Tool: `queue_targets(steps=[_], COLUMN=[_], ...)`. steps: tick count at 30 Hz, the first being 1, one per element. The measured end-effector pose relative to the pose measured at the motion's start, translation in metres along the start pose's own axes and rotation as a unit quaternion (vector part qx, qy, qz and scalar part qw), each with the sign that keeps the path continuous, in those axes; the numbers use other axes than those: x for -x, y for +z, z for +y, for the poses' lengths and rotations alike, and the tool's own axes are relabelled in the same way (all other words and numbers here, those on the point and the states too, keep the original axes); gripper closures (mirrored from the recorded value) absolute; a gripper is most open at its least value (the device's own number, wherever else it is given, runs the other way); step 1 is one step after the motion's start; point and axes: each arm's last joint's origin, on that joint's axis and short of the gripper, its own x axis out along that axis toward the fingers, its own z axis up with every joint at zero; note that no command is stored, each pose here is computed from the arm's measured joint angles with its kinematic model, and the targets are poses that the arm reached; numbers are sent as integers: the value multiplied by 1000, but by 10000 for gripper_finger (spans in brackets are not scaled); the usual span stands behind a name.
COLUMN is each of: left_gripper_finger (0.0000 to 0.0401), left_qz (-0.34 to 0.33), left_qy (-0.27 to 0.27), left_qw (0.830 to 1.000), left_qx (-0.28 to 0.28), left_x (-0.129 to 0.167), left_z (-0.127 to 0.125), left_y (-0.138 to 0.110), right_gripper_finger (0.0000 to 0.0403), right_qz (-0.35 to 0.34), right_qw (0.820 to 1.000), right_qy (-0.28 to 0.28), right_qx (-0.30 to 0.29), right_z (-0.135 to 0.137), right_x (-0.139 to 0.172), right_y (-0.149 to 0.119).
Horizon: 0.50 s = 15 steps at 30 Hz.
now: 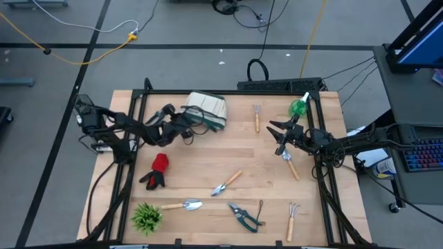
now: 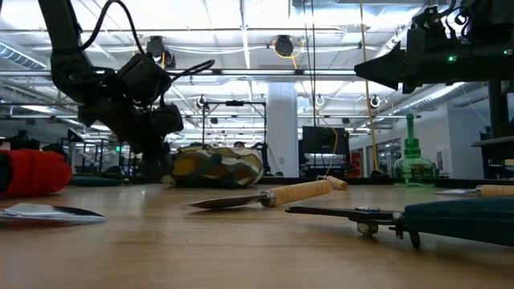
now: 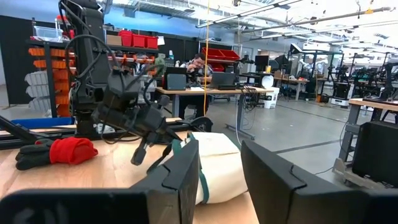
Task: Pick & Place Garden tools in Gardening bag
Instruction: Prepare the gardening bag
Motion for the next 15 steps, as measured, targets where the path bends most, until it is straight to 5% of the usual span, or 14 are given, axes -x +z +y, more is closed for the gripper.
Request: queue_targets(steps=[15], left_gripper_finger=[393], left_qz=[-84], left_qy=[-12], left_qw=[994], left_qx=[76], left_x=[27], left_z=[9], left_y=[36], right_gripper_finger=[289], right_qz=[0], right_qw=[1000], right_qy=[0], right_qx=[0], right_z=[0], right_x=[0], right_y=[0])
